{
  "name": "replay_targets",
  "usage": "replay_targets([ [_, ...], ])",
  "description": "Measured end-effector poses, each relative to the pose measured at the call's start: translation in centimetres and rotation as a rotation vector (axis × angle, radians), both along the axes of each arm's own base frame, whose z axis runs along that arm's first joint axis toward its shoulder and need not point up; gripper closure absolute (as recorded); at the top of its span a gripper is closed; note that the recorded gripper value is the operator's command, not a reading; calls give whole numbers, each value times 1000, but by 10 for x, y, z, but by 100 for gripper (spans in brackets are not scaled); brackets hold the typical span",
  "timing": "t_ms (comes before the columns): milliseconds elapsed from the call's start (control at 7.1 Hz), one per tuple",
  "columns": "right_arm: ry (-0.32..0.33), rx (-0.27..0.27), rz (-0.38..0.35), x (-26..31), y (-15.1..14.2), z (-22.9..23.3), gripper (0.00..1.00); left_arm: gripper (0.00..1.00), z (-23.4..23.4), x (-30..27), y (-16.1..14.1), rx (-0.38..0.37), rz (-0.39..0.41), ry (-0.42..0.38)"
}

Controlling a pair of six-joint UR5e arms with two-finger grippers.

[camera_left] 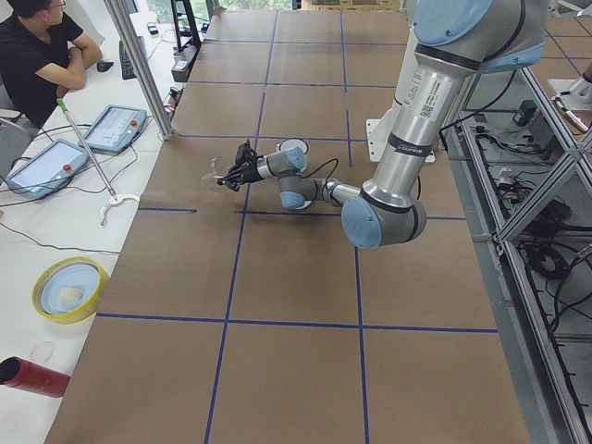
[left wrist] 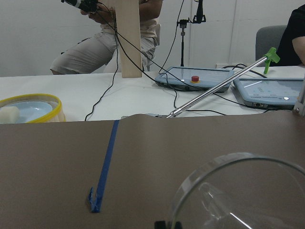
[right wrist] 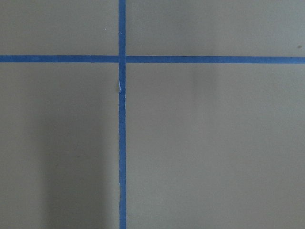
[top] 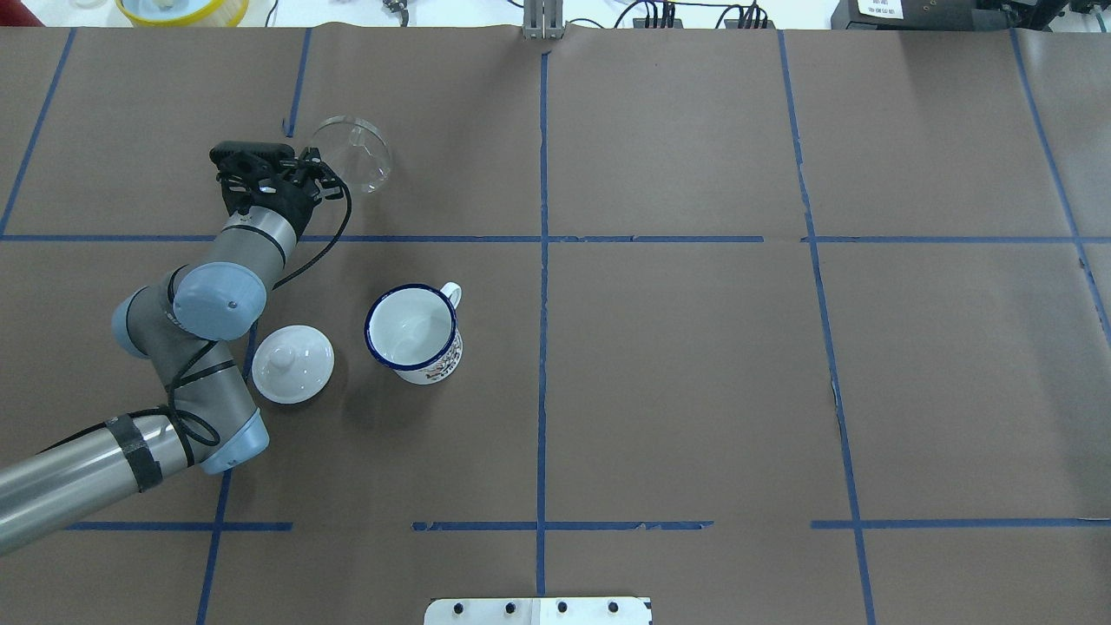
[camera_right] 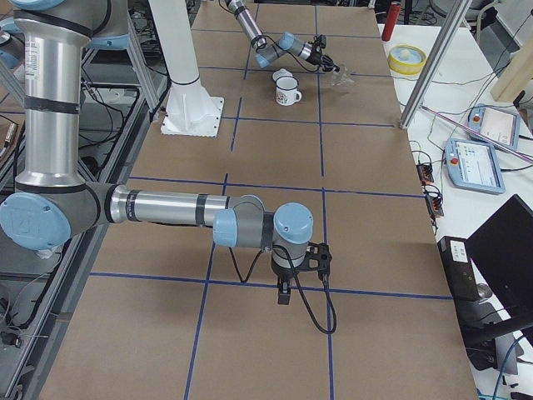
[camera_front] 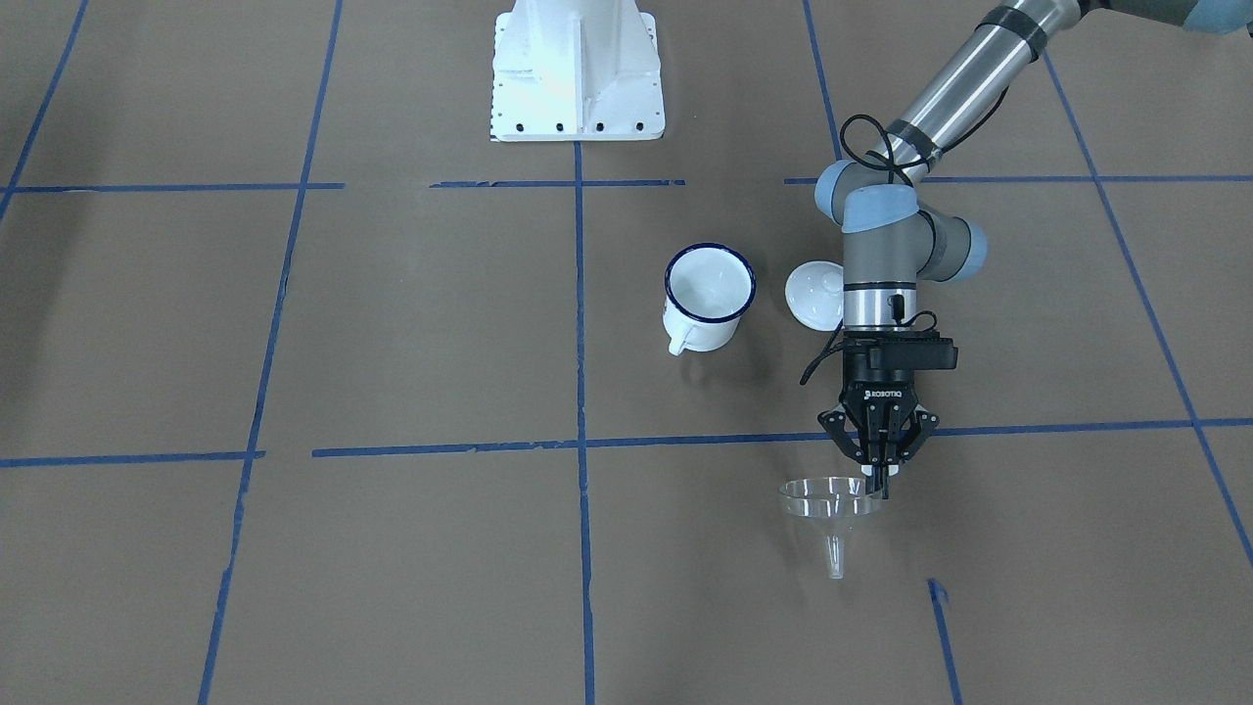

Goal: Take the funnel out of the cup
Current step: 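Lower the funnel onto the table and open the left gripper, then raise the left gripper away from the placed funnel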

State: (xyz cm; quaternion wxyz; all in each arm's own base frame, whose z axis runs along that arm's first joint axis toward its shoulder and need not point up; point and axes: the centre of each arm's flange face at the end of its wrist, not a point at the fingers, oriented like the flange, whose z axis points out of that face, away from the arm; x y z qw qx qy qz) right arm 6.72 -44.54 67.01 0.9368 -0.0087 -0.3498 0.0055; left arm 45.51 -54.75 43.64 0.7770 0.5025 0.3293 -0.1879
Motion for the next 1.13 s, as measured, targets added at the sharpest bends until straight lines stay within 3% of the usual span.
replay_targets([
  [141, 0, 0, 0, 0, 0, 0, 0, 100, 2, -1, 0, 3, 0, -2],
  [282, 0, 0, 0, 0, 0, 0, 0, 46, 4, -1, -1, 4, 0, -4],
  [423, 0, 0, 0, 0, 0, 0, 0, 16, 5, -1, -1, 6, 0, -2],
  [564, 0, -1, 0, 0, 0, 0, 0, 1, 5, -2, -2, 9, -1, 2],
  [1127, 0, 0, 0, 0, 0, 0, 0, 0, 2, -6, -3, 21, 1, 0],
])
